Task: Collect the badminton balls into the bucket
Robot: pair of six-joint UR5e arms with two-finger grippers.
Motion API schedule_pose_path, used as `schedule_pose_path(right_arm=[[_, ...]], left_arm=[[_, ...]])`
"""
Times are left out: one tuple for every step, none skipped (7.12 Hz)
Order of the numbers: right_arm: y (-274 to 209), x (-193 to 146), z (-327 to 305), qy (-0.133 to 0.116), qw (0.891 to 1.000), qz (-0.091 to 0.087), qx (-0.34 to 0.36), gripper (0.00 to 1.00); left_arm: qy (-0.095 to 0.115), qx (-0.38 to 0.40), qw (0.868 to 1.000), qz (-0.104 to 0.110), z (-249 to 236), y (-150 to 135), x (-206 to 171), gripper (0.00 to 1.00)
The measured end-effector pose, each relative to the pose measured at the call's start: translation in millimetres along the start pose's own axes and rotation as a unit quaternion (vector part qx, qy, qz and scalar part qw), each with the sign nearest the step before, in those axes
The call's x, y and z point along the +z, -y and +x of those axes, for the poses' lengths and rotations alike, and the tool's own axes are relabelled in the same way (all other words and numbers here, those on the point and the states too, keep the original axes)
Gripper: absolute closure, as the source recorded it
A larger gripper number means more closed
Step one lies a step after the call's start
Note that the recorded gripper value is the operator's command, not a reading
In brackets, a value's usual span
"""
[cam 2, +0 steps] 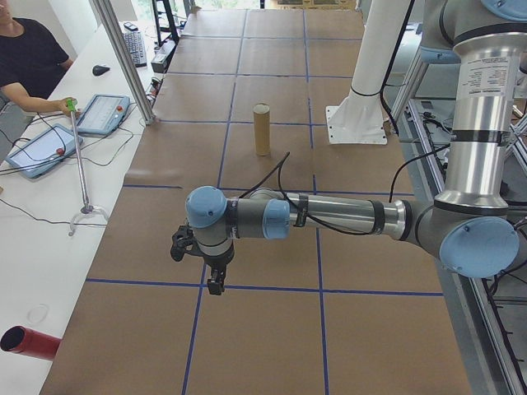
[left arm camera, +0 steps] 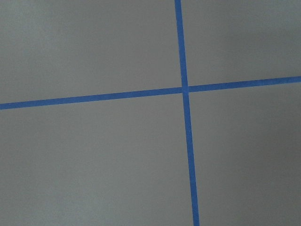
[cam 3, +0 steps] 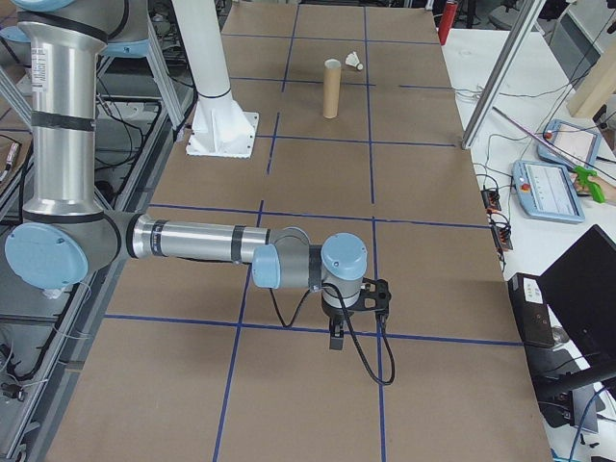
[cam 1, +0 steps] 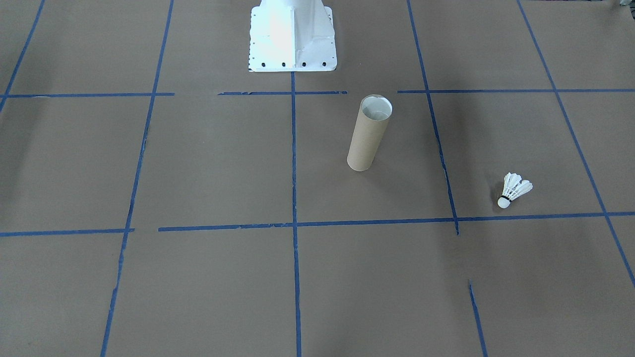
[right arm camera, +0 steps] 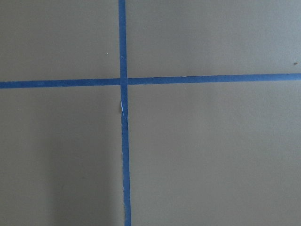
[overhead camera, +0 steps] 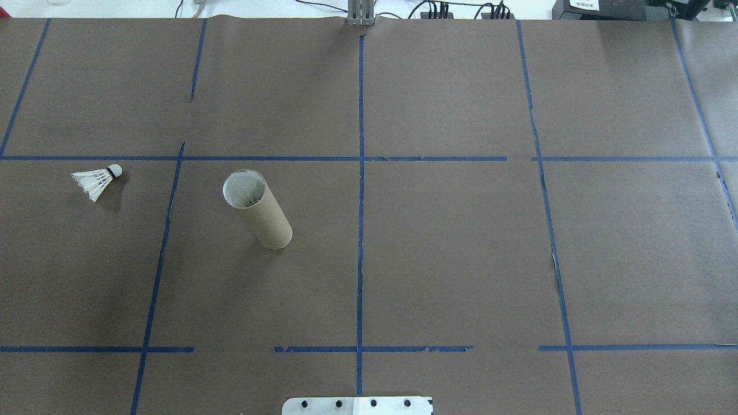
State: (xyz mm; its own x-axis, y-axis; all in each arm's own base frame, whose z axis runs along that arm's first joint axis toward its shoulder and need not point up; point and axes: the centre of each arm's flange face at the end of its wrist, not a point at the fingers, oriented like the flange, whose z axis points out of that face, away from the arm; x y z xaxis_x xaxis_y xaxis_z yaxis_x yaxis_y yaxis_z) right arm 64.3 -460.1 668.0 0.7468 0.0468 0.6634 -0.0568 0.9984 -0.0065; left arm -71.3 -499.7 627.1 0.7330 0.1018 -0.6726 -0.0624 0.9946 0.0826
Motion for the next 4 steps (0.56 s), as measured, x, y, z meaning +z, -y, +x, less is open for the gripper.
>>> schedule_pose_path(right_arm=[[0.0,0.0,0.0,0.000,1.000,0.000,0.000,0.00],[0.0,0.0,0.0,0.000,1.000,0.000,0.000,0.00],[0.0,0.0,0.0,0.000,1.000,0.000,0.000,0.00],[0.0,0.0,0.0,0.000,1.000,0.000,0.000,0.00]], left_arm=[[0.000,0.003,1.000,0.004,3.4,1.4,-3.8,0.00],[-0.001,0.007,1.000,0.008,7.5,3.5,-8.3,0.00],[-0.002,0.010,1.000,0.011,11.1,5.8,-11.8,0.00],[-0.003,0.013,1.000,0.016,15.9,10.6,-16.7,0.00]])
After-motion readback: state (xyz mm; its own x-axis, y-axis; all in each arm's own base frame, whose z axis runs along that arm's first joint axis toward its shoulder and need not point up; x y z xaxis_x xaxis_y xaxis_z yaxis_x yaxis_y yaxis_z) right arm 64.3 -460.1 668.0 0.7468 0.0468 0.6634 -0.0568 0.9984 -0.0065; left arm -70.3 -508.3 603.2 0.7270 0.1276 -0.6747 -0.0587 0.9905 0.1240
